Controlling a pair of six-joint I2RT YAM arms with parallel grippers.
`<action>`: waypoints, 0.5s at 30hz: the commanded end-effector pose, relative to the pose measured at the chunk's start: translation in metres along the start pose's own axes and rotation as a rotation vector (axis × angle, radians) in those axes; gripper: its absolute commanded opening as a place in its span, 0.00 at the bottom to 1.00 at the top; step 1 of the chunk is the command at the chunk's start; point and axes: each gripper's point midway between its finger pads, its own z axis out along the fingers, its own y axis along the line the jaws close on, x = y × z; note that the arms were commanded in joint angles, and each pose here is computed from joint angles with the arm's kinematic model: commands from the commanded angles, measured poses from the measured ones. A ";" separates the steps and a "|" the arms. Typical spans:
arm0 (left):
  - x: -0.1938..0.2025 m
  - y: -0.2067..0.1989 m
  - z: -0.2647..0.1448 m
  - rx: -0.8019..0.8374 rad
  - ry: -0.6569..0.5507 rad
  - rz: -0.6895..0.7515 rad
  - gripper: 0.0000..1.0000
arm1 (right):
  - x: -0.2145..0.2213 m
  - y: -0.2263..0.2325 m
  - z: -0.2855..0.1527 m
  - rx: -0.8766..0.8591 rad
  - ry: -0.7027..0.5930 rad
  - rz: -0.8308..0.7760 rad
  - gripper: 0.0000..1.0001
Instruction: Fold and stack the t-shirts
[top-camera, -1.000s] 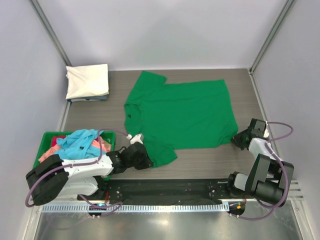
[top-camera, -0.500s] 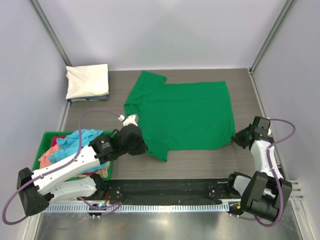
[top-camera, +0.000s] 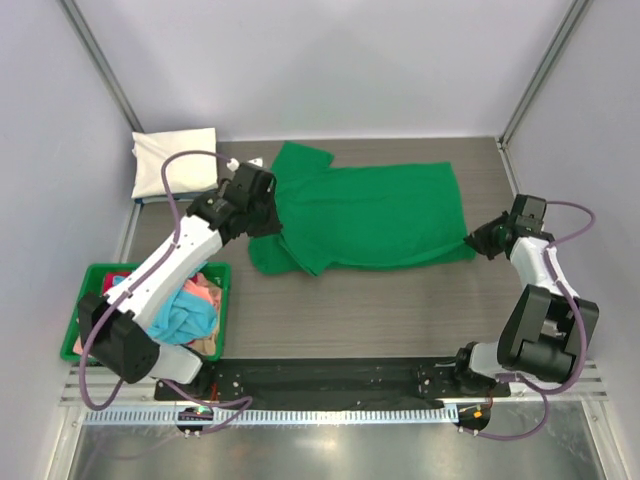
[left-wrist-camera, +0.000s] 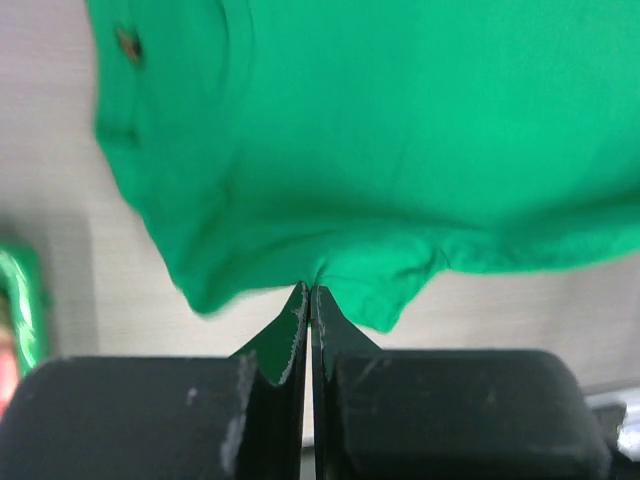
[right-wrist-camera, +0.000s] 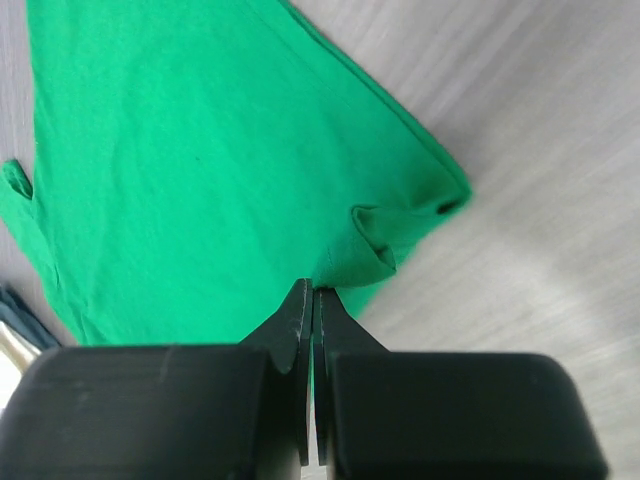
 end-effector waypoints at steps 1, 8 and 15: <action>-0.031 -0.001 0.006 0.020 0.007 0.063 0.00 | -0.013 0.039 0.007 -0.081 -0.013 -0.045 0.01; -0.102 0.006 0.039 0.006 -0.009 0.030 0.00 | -0.023 0.057 0.030 -0.046 -0.020 -0.061 0.01; -0.125 0.011 0.077 0.000 0.052 0.029 0.00 | -0.042 0.063 0.047 -0.011 -0.050 -0.044 0.01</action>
